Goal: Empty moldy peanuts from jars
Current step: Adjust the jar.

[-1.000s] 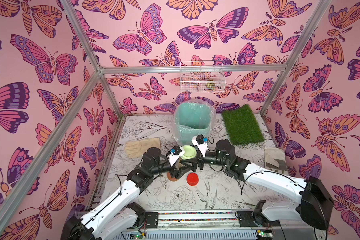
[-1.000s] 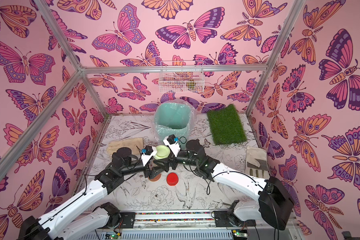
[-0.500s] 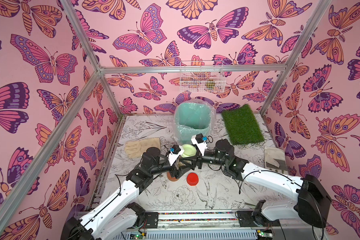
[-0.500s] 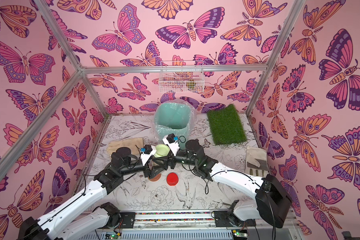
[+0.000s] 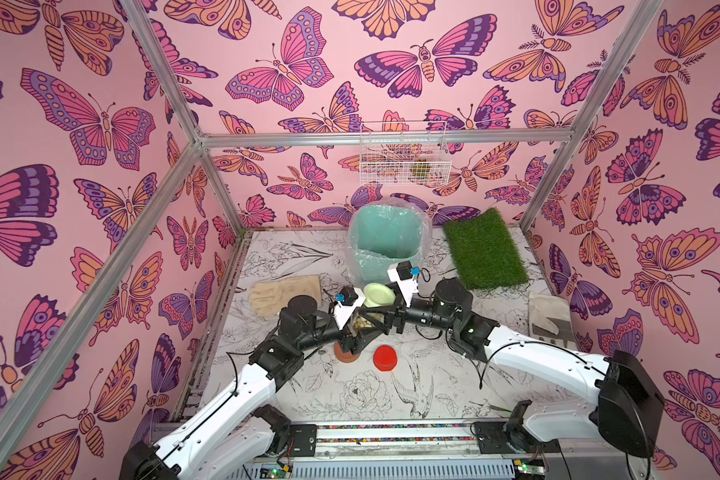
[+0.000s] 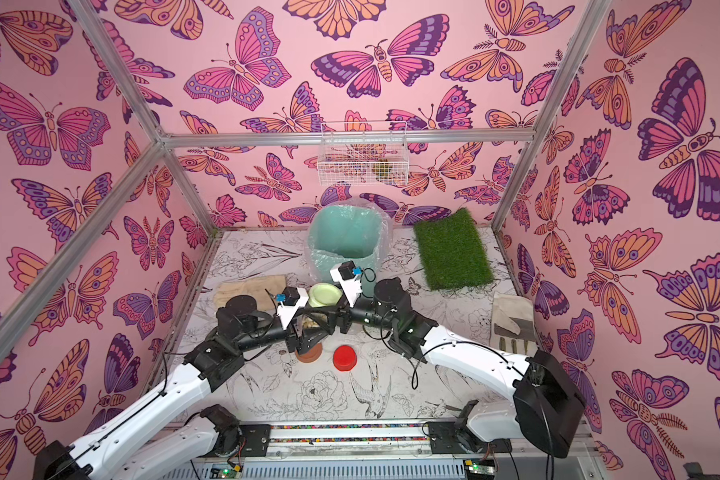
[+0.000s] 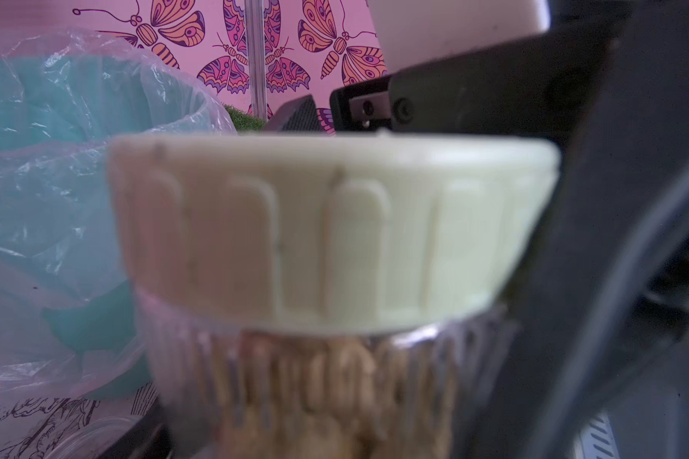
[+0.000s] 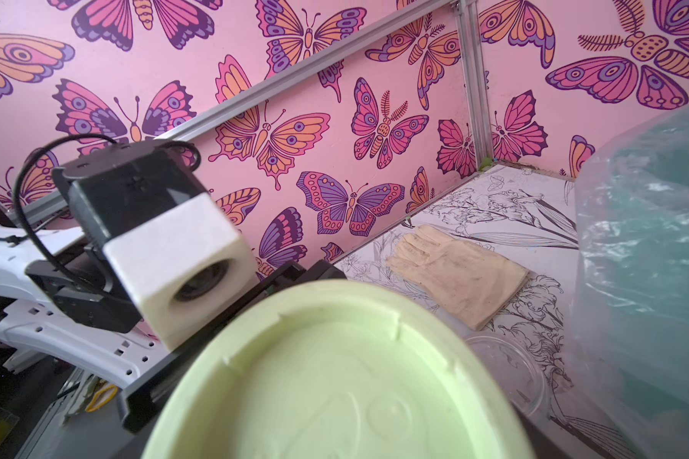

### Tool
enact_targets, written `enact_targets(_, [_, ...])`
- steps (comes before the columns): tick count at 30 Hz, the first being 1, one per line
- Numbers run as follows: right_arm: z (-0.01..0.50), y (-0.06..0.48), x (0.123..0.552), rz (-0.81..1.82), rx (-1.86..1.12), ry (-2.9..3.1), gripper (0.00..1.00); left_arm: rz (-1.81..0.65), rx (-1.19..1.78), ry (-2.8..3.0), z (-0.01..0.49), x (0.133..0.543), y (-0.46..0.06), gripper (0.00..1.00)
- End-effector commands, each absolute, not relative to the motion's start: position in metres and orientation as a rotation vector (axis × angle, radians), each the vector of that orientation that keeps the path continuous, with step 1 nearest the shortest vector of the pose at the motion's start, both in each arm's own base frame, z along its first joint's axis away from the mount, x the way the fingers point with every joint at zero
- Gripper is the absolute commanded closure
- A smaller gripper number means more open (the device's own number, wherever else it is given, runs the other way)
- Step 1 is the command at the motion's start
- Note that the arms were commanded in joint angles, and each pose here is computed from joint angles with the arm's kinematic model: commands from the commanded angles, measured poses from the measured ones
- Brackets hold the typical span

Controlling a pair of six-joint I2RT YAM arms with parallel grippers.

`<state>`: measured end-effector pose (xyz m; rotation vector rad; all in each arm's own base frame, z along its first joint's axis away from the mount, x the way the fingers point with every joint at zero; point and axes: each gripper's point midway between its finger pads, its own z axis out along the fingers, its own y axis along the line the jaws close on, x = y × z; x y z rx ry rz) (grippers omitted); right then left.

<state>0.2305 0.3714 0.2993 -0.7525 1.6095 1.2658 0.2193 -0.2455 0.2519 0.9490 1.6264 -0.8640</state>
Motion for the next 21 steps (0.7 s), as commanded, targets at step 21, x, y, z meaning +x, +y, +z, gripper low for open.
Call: enact_targets(21, [0.354,0.355,0.251,1.349,-0.516,1.524,1.00,-0.801,0.927,1.551,0.257,0.228,-0.244,0.00])
